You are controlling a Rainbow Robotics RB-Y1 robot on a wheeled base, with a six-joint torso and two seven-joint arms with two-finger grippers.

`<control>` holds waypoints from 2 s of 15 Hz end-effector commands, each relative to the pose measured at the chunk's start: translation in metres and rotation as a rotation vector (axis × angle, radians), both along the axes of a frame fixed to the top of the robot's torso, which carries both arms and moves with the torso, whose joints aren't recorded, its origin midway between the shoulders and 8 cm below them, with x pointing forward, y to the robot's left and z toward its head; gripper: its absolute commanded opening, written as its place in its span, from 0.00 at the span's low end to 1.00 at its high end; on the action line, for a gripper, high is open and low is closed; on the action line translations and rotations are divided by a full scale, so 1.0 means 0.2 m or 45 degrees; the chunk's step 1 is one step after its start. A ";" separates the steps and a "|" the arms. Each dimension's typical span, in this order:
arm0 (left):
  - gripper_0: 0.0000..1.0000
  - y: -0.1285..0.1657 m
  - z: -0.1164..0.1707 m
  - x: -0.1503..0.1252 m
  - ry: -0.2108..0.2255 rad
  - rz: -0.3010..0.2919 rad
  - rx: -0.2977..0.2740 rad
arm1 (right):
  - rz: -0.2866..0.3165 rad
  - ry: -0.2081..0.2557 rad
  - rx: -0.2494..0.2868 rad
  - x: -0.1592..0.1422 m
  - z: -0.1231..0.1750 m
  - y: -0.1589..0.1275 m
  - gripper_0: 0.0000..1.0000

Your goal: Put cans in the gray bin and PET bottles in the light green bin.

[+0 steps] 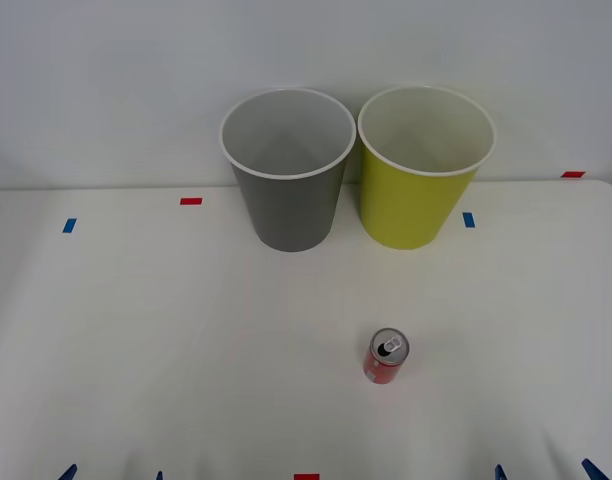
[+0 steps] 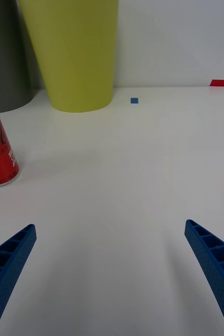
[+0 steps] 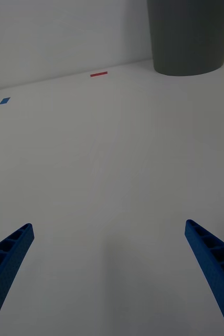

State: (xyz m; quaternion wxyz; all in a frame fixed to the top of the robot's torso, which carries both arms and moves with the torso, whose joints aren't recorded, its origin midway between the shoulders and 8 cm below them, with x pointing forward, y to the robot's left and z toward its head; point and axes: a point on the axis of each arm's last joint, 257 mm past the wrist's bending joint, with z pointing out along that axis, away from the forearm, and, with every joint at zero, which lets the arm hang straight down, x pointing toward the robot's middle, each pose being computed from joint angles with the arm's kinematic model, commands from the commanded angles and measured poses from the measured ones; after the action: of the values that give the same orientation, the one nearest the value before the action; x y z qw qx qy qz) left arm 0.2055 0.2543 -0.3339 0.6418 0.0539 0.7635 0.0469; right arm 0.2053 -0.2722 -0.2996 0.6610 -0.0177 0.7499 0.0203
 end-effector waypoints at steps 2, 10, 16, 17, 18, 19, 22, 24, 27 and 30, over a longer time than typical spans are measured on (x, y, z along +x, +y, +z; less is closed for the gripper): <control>1.00 0.00 0.00 0.00 0.000 0.000 0.000 | 0.000 0.000 0.000 0.00 0.00 0.00 0.99; 1.00 0.00 0.00 0.00 0.000 0.000 0.000 | 0.025 -0.042 -0.038 0.01 0.00 -0.01 1.00; 1.00 0.00 0.00 0.00 0.000 0.000 0.000 | 0.223 -0.084 0.021 0.04 0.00 0.25 1.00; 1.00 0.00 0.00 0.00 0.000 0.000 0.000 | 0.256 -0.090 0.014 0.08 -0.03 0.28 1.00; 1.00 0.00 0.00 0.00 0.000 0.000 0.000 | 0.288 -0.103 0.013 0.11 -0.04 0.30 1.00; 1.00 0.00 0.00 0.00 0.000 0.000 0.000 | 0.320 -0.125 0.006 0.16 -0.03 0.33 1.00; 1.00 0.00 0.00 0.00 0.000 0.000 0.000 | 0.390 -0.163 0.060 0.24 -0.02 0.47 1.00; 1.00 0.00 0.00 0.00 0.000 0.000 0.000 | 0.382 -0.174 0.070 0.29 -0.05 0.50 1.00; 1.00 0.00 0.00 0.00 0.000 0.000 0.000 | 0.379 -0.194 0.095 0.40 -0.04 0.56 1.00; 1.00 0.00 0.00 0.00 0.000 0.000 0.000 | 0.406 -0.228 0.110 0.51 0.01 0.66 1.00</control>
State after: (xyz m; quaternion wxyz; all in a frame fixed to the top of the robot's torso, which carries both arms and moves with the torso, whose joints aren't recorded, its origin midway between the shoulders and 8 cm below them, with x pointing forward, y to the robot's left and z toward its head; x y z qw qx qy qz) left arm 0.2055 0.2543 -0.3339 0.6418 0.0539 0.7635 0.0469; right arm 0.2995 -0.1490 -0.3005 0.7119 -0.1064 0.6779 0.1497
